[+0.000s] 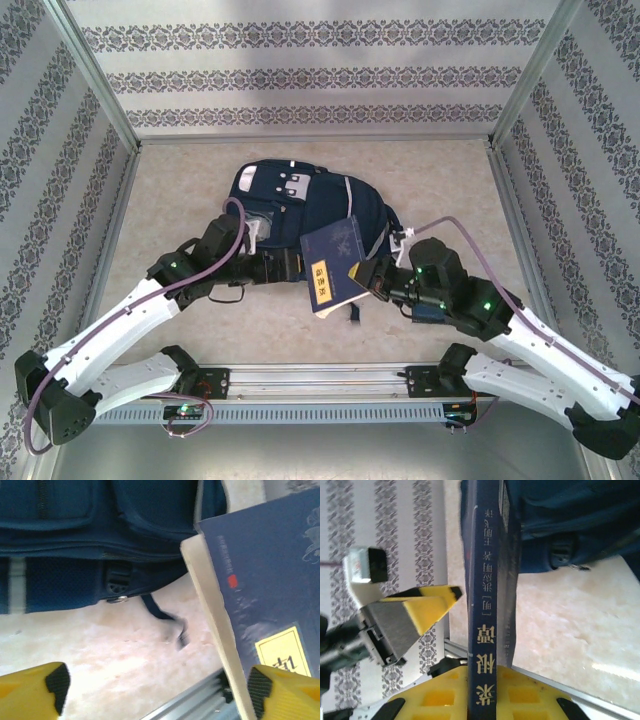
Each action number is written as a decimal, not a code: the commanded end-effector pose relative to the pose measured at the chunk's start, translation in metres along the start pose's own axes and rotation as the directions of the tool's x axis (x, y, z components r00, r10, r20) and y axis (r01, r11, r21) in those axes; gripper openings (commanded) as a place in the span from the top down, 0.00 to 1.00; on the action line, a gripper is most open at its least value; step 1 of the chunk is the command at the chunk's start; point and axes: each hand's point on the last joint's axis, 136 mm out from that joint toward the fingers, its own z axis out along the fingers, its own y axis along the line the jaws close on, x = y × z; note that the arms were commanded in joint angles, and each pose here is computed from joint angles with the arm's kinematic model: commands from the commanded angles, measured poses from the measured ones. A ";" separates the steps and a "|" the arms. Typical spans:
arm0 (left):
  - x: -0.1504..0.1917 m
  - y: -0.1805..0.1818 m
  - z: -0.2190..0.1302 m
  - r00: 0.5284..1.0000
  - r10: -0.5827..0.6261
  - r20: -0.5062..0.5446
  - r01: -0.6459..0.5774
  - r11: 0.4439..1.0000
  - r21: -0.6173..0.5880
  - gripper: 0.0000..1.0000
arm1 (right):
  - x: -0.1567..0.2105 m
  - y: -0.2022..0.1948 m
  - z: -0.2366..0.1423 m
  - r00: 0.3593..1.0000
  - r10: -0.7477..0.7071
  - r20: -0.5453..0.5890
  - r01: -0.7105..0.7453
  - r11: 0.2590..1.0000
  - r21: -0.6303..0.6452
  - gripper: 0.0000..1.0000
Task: Pack the student bag
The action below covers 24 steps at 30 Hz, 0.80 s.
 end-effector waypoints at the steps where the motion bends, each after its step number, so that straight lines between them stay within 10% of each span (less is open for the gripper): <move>1: -0.021 -0.048 -0.010 0.997 -0.064 0.034 0.052 0.962 0.269 0.00 | -0.006 0.057 -0.010 0.985 -0.172 0.022 0.174 0.970 -0.172 1.00; 17: -0.064 -0.106 -0.040 0.977 -0.171 0.126 0.062 0.797 0.600 0.10 | -0.036 0.113 -0.009 0.982 -0.157 0.101 0.186 0.868 -0.460 1.00; 24: -0.077 -0.120 -0.058 0.966 -0.182 0.186 0.012 0.745 0.667 0.43 | -0.048 0.094 -0.011 0.984 -0.134 0.117 0.172 0.887 -0.428 1.00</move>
